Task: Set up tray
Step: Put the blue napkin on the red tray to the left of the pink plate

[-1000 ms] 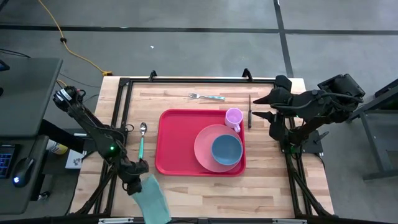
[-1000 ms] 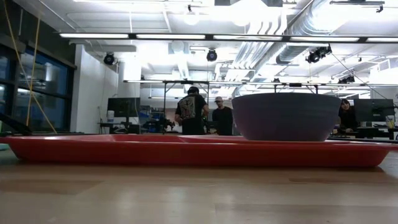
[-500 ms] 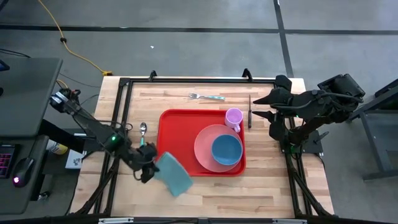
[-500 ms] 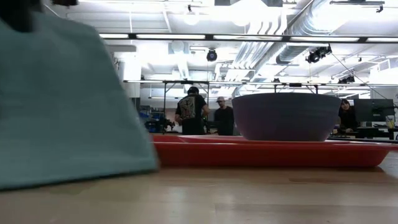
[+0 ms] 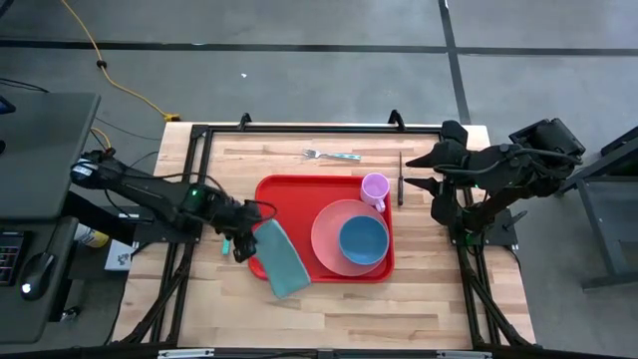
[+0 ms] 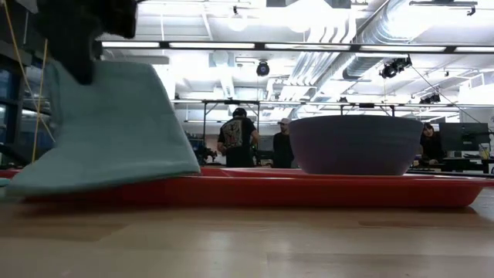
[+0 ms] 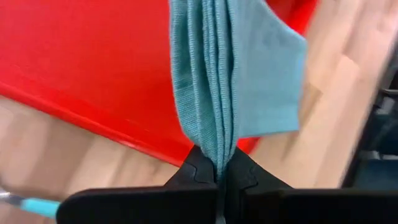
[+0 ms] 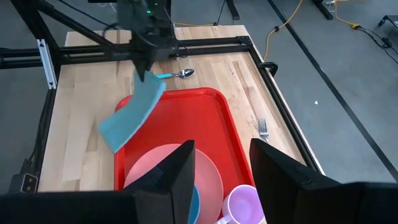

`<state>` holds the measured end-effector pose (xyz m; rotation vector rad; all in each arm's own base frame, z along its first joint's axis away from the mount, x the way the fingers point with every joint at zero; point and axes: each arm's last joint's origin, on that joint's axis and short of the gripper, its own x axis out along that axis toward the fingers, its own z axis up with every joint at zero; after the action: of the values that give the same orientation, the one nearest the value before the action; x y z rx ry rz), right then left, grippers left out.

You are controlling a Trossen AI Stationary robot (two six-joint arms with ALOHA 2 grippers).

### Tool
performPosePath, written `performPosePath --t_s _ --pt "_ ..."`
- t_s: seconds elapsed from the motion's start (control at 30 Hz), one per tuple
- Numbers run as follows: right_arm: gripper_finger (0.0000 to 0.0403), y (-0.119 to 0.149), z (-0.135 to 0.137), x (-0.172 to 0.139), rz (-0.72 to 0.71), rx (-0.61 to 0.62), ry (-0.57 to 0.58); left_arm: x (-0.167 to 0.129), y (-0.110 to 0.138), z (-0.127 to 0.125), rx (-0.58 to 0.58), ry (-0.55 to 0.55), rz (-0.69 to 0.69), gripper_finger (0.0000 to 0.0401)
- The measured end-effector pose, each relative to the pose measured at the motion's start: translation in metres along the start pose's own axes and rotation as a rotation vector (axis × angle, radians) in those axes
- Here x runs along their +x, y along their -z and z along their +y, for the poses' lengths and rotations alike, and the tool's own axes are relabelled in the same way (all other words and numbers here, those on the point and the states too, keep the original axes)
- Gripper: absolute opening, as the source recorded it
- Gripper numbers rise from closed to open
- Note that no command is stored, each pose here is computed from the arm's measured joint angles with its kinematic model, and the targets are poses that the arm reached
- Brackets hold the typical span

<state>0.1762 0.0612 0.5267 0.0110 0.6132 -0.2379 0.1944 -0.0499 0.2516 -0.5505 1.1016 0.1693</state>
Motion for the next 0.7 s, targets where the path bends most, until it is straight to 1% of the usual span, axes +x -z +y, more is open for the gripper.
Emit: performPosePath --t_s 0.23,0.47,0.6,0.7 --pt "0.0133 0.0 0.0 0.0 0.0 0.0 0.0 -0.001 -0.011 0.022 0.002 -0.071 0.009 0.0027" --pt "0.0133 0.0 0.0 0.0 -0.001 0.0 0.001 -0.002 -0.017 0.035 0.028 -0.071 0.046 0.0027" --pt "0.0133 0.0 0.0 0.0 -0.001 -0.001 0.002 0.007 -0.02 0.04 0.066 -0.08 0.111 0.0027" --pt "0.0133 0.0 0.0 0.0 -0.001 -0.003 0.002 0.021 -0.026 0.044 0.104 -0.065 0.184 0.0027"
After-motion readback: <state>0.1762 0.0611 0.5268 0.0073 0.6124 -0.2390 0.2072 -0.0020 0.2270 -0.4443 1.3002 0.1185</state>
